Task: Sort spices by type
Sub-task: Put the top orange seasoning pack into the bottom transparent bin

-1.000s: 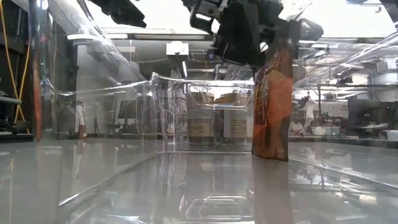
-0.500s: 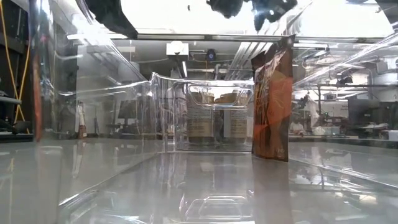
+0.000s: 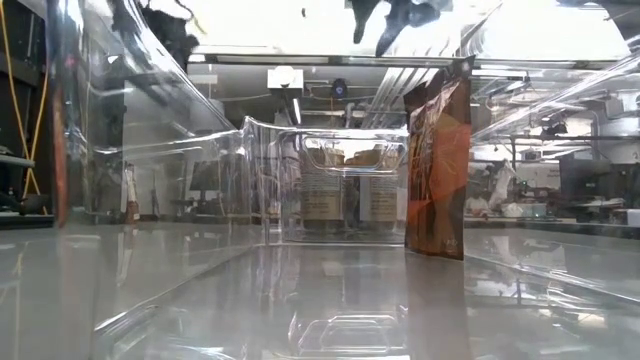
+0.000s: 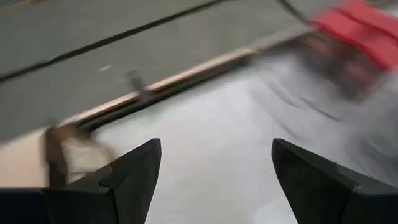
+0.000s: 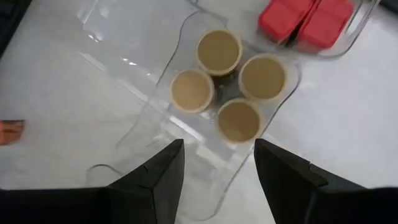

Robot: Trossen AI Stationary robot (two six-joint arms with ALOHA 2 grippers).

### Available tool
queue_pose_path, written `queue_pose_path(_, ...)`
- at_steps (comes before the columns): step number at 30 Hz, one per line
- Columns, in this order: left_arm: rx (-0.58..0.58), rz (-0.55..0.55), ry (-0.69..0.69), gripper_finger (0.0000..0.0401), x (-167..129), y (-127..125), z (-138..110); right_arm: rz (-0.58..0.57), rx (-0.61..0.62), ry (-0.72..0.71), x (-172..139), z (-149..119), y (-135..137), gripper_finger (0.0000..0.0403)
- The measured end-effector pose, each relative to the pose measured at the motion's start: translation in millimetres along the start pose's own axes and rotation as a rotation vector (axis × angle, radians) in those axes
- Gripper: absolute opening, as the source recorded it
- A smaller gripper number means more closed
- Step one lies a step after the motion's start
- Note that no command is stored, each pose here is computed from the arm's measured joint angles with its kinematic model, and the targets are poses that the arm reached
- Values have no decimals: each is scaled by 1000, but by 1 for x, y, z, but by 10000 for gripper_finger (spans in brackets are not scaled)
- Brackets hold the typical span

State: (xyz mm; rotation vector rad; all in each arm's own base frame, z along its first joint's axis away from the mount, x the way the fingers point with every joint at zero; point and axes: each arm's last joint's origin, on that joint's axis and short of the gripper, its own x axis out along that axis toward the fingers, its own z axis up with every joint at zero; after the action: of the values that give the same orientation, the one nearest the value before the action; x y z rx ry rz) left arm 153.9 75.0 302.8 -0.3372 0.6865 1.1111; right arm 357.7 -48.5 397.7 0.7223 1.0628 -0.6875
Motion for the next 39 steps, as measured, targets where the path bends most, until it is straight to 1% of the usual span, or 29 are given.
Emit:
queue_pose_path(2, -96, 92, -3, 294, 11, 7, -4, -4, -40, -9, -1, 7, -7, 191)
queue_pose_path(4, -164, 163, 13, 294, 28, 15, -9, -10, -75, -13, -1, 12, -13, 191)
queue_pose_path(6, -217, 212, 76, 294, 47, 22, -17, -18, -109, -15, -1, 16, -18, 191)
queue_pose_path(9, -264, 267, 202, 294, 73, 33, -32, -32, -166, -6, 0, 20, -24, 191)
queue_pose_path(11, -311, 286, 268, 294, 81, 37, -38, -30, -200, -4, 0, 22, -27, 191)
queue_pose_path(13, -373, 281, 306, 294, 85, 39, -40, -31, -232, -3, 0, 24, -29, 191)
queue_pose_path(15, -394, 311, 296, 294, 87, 39, -42, -33, -258, -2, 1, 27, -32, 191)
queue_pose_path(19, -473, 415, 207, 294, 93, 41, -45, -25, -298, 5, 1, 32, -38, 191)
queue_pose_path(21, -506, 458, 184, 294, 96, 43, -47, -25, -312, 7, 1, 34, -41, 191)
queue_pose_path(27, -518, 542, 155, 294, 103, 47, -47, -12, -329, 15, 2, 39, -47, 191)
queue_pose_path(30, -523, 584, 181, 294, 112, 48, -49, -11, -345, 16, 2, 40, -48, 191)
queue_pose_path(34, -457, 611, 238, 294, 127, 47, -53, -12, -344, 16, 2, 40, -49, 191)
queue_pose_path(36, -405, 601, 284, 294, 131, 46, -55, -12, -348, 16, 2, 40, -49, 191)
queue_pose_path(39, -376, 580, 331, 294, 134, 45, -58, -12, -347, 15, 2, 41, -49, 191)
